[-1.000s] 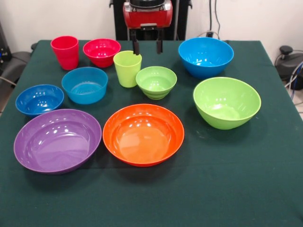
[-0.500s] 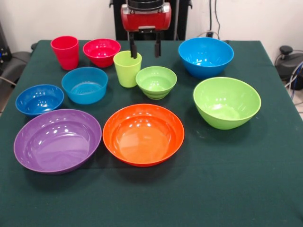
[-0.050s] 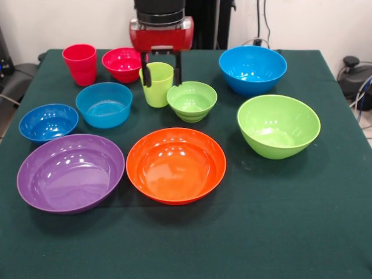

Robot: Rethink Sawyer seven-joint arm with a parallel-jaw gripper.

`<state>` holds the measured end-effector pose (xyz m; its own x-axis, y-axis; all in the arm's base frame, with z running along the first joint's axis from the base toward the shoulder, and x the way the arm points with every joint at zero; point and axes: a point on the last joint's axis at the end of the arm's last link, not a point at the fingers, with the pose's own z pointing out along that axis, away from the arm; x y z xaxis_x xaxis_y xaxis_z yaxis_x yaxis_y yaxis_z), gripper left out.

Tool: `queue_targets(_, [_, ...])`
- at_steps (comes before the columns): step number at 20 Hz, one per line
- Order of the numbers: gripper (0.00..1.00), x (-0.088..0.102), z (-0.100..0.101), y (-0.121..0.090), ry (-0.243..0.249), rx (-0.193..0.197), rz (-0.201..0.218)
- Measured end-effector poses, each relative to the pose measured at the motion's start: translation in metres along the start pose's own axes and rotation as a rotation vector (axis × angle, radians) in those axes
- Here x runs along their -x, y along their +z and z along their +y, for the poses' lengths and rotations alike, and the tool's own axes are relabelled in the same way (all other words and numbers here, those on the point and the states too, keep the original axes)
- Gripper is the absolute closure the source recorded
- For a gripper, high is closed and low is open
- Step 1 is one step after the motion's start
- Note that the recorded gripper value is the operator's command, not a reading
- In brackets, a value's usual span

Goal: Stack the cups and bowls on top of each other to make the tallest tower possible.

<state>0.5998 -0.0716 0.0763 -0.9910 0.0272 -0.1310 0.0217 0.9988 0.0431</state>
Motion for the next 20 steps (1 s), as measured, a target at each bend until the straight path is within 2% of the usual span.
queue_targets(5, [0.0,0.012,-0.017,0.008,0.023,0.002,-0.003])
queue_targets(10, [0.0,0.01,-0.029,0.017,0.019,-0.006,0.0])
queue_targets(16, [0.0,-0.013,-0.046,0.037,-0.011,-0.017,0.033])
queue_targets(20, [0.0,-0.026,-0.05,0.051,-0.041,-0.026,0.045])
